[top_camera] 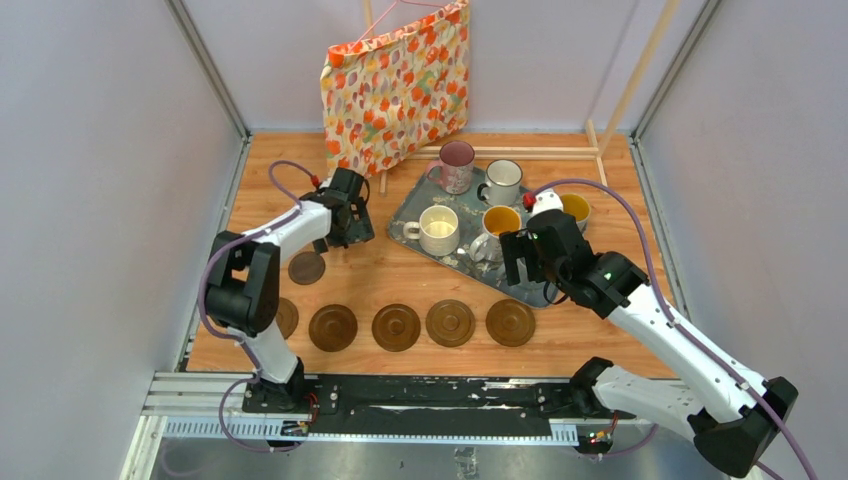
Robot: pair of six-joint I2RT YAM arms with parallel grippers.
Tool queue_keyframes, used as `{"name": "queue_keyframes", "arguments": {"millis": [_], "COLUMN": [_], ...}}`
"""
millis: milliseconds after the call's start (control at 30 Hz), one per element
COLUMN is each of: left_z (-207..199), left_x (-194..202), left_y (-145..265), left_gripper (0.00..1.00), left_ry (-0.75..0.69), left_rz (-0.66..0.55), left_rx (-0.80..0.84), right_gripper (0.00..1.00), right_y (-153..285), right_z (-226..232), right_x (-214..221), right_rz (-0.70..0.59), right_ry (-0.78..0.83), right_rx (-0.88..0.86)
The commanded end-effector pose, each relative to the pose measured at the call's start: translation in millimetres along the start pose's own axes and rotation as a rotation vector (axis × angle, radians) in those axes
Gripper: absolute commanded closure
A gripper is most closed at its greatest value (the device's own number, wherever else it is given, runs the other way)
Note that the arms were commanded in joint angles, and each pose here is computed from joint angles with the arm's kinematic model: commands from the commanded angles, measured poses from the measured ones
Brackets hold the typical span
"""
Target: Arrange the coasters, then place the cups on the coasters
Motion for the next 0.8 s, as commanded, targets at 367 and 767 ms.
{"name": "queue_keyframes", "arguments": {"millis": [367, 767], "left_z": [-14, 56], "left_x": [18, 17], "left_y": [-36, -37], "left_gripper": [0.00, 0.00], "left_ry": [0.011, 0.148], "left_rz": [0.109, 0.119], "left_rx": [0.045, -0.037], "right_gripper": [0.00, 0.00], "right_y": [6, 4], "right_z": [-3, -1], "right_x": [3, 3], "right_rz": [0.003, 0.017], "right_ry": [0.010, 0.017], "right_rx": [0.029, 0.019]}}
Point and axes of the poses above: each gripper's point midway between its finger pads, its own y axis back along the fingers, its own z axis along the line the jaws close on, x = y × z, the point moved 10 cm from there along y, back along the fingers, and after that the axes turned 6 degrees about y, right-handed, at the moved point
